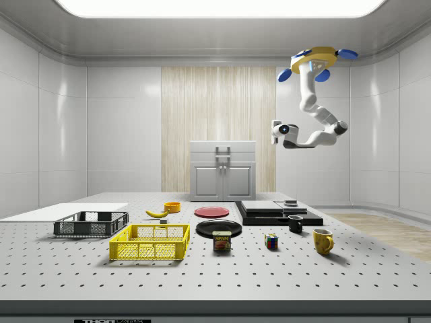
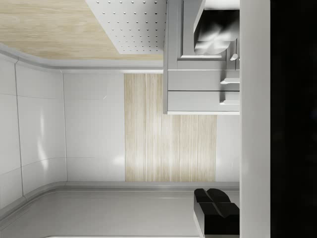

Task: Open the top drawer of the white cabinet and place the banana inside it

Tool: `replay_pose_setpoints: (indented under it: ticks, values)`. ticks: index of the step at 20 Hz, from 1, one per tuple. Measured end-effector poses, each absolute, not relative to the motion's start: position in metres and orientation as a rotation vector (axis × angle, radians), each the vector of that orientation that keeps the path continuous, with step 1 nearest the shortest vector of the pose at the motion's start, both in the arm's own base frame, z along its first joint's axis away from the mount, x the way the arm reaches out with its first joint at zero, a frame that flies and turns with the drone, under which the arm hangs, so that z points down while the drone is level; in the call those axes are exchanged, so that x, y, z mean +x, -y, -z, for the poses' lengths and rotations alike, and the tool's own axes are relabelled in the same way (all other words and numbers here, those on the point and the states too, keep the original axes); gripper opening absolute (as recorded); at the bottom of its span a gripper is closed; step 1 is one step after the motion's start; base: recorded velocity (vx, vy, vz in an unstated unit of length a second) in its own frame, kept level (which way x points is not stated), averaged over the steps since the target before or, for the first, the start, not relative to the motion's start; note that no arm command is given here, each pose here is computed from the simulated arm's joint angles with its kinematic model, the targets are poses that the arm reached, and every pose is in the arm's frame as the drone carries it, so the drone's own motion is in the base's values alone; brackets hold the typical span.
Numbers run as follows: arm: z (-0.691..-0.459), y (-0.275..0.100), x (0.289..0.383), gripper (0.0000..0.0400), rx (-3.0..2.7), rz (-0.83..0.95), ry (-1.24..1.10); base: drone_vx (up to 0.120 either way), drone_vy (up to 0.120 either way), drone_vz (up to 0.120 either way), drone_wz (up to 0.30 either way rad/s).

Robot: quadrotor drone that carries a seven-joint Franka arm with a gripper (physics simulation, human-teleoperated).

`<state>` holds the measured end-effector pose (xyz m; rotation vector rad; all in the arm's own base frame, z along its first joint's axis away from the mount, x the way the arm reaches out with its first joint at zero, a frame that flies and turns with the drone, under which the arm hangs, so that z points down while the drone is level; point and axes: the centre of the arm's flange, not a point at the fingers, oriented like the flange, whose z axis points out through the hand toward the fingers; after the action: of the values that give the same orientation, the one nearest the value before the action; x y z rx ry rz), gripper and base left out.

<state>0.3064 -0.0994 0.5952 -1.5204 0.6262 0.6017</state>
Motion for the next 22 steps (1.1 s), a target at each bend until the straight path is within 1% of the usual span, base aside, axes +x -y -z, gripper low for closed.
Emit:
replay_pose_setpoints:
  ticks: [5,10,12,15,17,22]
  values:
    - [-0.5929,0.0995,0.3065,0.04,-1.499,-0.608,-0.617,0.0,-0.12,0.0,0.0]
    - [-0.592,0.0995,0.3066,0.04,-1.49,-0.611,-0.614,0.0,-0.12,-0.112,0.0]
    - [-0.5918,0.0995,0.3066,0.04,-1.489,-0.611,-0.613,0.0,-0.12,0.0,0.0]
    - [-0.5916,0.0995,0.3066,0.04,-1.487,-0.612,-0.612,0.0,-0.12,-0.107,0.0]
    - [-0.5915,0.0995,0.3066,0.04,-1.486,-0.612,-0.612,0.1,-0.12,-0.12,0.0]
    - [-0.5913,0.0996,0.3066,0.04,-1.485,-0.612,-0.612,0.12,-0.12,0.0,0.0]
